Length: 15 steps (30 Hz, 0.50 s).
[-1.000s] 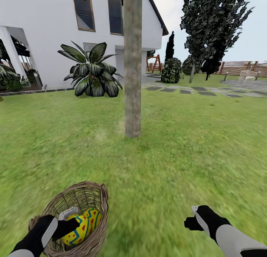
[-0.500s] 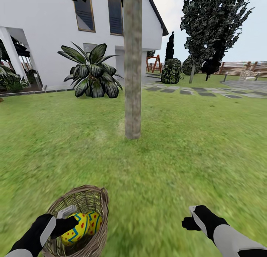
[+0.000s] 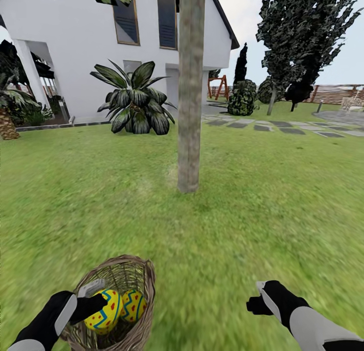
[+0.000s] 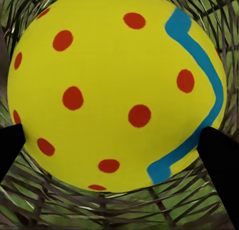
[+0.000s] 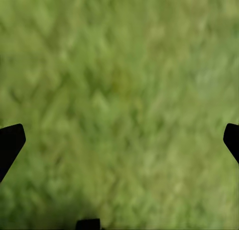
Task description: Take the three Easter eggs out of the wicker basket on the lawn in the garden, then place them on the lawn next to a single tree (choose any tree) so that all three eggs are next to the same tree and none are left in the basket.
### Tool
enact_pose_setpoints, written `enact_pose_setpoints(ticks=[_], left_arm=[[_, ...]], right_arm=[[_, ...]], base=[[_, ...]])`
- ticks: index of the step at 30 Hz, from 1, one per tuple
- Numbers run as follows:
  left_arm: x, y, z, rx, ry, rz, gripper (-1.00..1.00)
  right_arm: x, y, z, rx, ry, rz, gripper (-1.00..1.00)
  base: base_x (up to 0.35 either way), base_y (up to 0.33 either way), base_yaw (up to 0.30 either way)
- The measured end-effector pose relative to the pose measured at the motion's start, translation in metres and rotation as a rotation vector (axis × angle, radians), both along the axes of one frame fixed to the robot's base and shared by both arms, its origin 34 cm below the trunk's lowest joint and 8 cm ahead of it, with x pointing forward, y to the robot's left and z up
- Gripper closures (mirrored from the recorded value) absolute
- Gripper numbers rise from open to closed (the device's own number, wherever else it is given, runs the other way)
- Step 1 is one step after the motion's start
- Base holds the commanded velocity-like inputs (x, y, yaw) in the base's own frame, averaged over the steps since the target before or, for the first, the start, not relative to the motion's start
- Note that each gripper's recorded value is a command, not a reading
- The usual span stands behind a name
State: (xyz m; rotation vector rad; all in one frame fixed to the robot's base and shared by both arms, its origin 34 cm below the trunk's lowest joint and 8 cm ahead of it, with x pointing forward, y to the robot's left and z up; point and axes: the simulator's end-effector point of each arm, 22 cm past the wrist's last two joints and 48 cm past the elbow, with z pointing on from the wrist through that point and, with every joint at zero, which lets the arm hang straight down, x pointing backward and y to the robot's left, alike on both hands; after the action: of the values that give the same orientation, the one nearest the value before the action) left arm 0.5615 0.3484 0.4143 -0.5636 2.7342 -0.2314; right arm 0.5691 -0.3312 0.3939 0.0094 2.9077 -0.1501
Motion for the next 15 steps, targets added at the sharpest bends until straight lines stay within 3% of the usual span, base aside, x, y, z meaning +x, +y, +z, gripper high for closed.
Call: enact_pose_setpoints(ticks=[15], left_arm=[[0.005, -0.002, 0.030, -0.001, 0.004, -0.001, 1.00]], right_arm=[[0.007, 0.017, 0.030, 0.021, -0.002, 0.011, -1.00]], base=[[0.000, 0.000, 0.001]])
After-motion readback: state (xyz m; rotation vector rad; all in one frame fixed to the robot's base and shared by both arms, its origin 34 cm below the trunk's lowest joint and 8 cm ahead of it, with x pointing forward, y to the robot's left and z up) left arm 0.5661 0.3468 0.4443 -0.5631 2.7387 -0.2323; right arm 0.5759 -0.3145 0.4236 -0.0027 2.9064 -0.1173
